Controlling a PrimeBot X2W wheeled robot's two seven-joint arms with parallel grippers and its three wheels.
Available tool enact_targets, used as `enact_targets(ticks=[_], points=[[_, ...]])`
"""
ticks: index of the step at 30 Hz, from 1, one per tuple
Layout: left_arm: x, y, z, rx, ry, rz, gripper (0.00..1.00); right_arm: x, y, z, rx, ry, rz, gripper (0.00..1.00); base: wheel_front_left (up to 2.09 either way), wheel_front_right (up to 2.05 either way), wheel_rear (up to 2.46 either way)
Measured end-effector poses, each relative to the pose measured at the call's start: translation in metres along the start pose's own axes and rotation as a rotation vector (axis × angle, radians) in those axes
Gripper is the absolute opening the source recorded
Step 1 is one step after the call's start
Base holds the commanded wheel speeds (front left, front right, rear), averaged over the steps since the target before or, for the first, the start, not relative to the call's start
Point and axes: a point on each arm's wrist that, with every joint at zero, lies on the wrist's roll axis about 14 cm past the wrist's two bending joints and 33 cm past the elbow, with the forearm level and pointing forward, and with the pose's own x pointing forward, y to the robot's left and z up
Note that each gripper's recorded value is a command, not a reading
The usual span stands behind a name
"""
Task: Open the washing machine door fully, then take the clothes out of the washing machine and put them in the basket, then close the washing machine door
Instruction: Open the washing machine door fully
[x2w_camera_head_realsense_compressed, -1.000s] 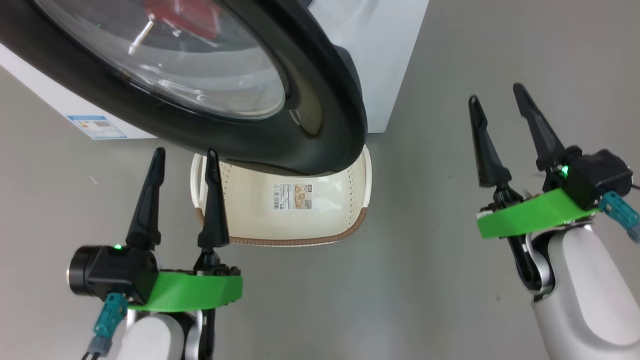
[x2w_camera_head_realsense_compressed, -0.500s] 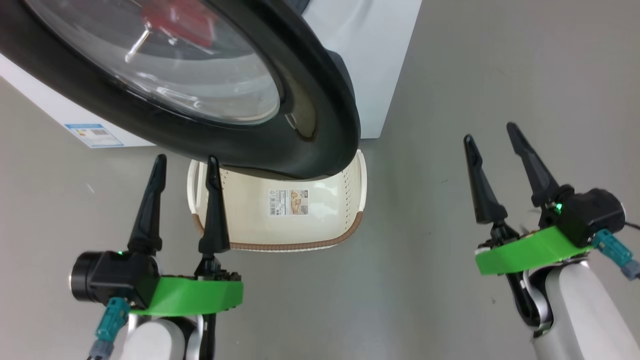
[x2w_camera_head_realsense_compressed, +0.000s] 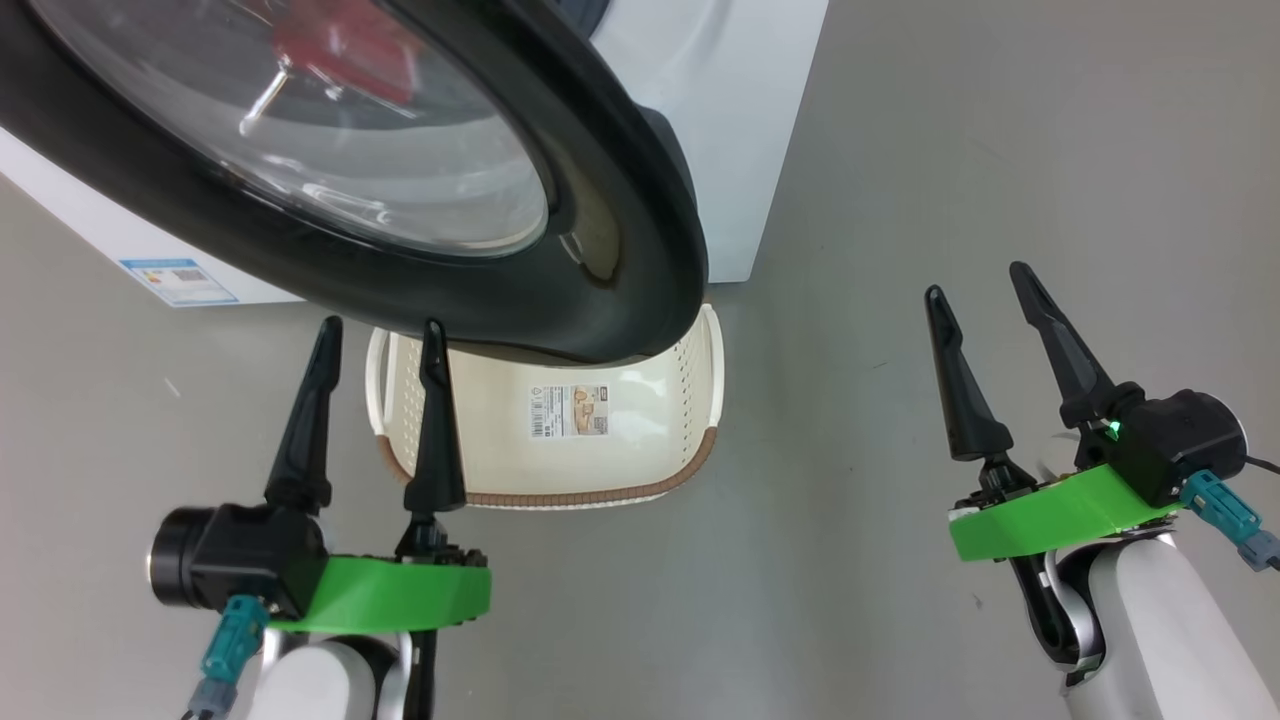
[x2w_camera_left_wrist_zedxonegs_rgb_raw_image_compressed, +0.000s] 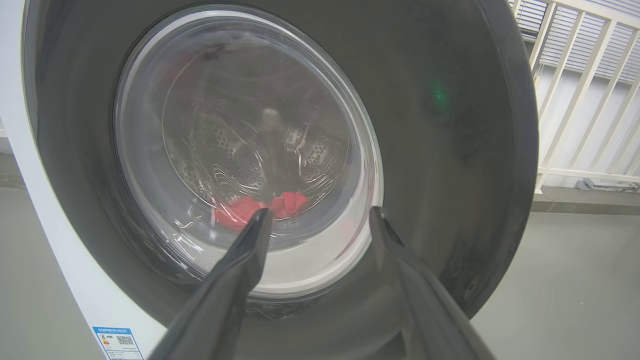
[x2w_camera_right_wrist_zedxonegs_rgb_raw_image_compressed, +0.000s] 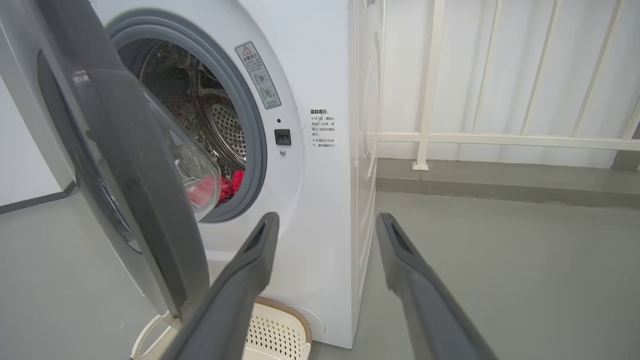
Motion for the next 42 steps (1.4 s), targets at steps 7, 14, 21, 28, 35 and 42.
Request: enact_targets(ticks=[7,14,21,28,35,42], points=[[0.000,0.003,-0.002,0.003,0.006,0.008,1.00,0.001,0.003,-0.005,0.005,0.011,0.008,1.00,0.00,0.00,0.00],[0.000,0.004,-0.002,0.005,0.006,0.012,1.00,0.002,0.006,-0.008,0.011,0.018,0.016,0.00,0.00,0.00,0.00],[0.000,0.006,-0.004,0.009,0.008,0.015,1.00,0.015,0.007,-0.012,0.144,0.020,0.003,0.00,0.00,0.00,0.00],[-0.001,0.008,-0.005,0.012,0.010,0.019,1.00,0.036,0.016,-0.014,0.392,0.012,-0.010,0.00,0.00,0.00,0.00],[-0.002,0.014,-0.007,0.019,0.016,0.037,1.00,0.066,0.046,-0.010,0.696,0.058,0.050,0.00,0.00,0.00,0.00],[-0.002,0.019,-0.013,0.024,0.030,0.048,1.00,0.093,0.070,-0.004,1.003,0.163,0.129,0.00,0.00,0.00,0.00]])
